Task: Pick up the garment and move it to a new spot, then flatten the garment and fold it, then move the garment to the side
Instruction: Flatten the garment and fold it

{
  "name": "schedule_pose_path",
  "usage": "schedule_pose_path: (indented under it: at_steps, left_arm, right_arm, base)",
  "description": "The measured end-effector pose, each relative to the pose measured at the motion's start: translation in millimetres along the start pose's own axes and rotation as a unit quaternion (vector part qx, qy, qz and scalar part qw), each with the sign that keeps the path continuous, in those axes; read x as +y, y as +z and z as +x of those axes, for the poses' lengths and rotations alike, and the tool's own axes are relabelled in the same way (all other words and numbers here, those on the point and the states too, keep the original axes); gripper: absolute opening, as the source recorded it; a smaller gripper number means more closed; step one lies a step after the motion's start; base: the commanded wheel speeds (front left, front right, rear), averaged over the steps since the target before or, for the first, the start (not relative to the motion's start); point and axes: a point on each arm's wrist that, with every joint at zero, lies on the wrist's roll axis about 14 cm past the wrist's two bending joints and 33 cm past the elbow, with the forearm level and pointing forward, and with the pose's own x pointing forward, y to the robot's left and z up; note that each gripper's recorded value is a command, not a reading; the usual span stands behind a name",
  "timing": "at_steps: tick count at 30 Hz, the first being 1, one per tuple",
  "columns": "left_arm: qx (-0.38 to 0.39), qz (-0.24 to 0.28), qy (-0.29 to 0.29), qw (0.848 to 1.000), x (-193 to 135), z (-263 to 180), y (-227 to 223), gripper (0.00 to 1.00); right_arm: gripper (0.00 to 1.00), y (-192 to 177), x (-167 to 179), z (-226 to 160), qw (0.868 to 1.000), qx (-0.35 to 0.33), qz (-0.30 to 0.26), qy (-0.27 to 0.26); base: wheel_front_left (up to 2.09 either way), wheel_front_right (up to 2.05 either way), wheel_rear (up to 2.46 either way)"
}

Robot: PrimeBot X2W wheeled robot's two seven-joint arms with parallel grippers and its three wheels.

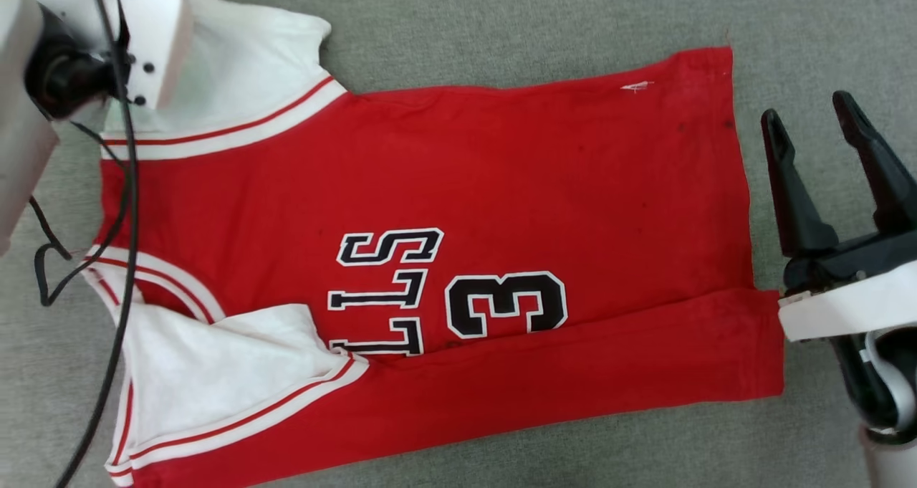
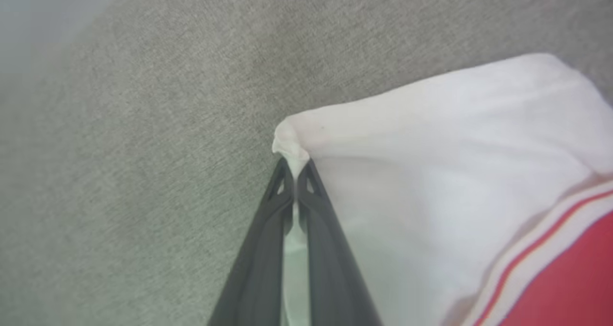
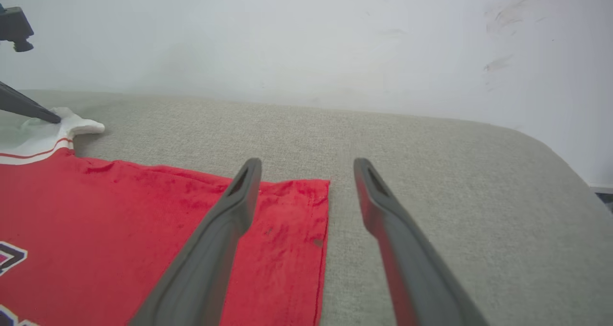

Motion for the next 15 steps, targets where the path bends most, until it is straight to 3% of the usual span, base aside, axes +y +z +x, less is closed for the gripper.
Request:
schedule_pose_path:
  at_steps: [10,15]
  left_arm:
    - [-0.101,0.058,0.018,0.993,-11,-54,31,0.0]
    - [-0.118,0.076,0.02,0.99,-15,-72,29,0.0]
  right_arm:
    - [1.0,31,-2,25,0.99,0.079,-0.099,0.057]
    - [1.0,19,-8,38,0.972,0.181,-0.129,0.076]
  base:
    - [0.0,0.0,0.0]
    - [0.0,0.0,0.0]
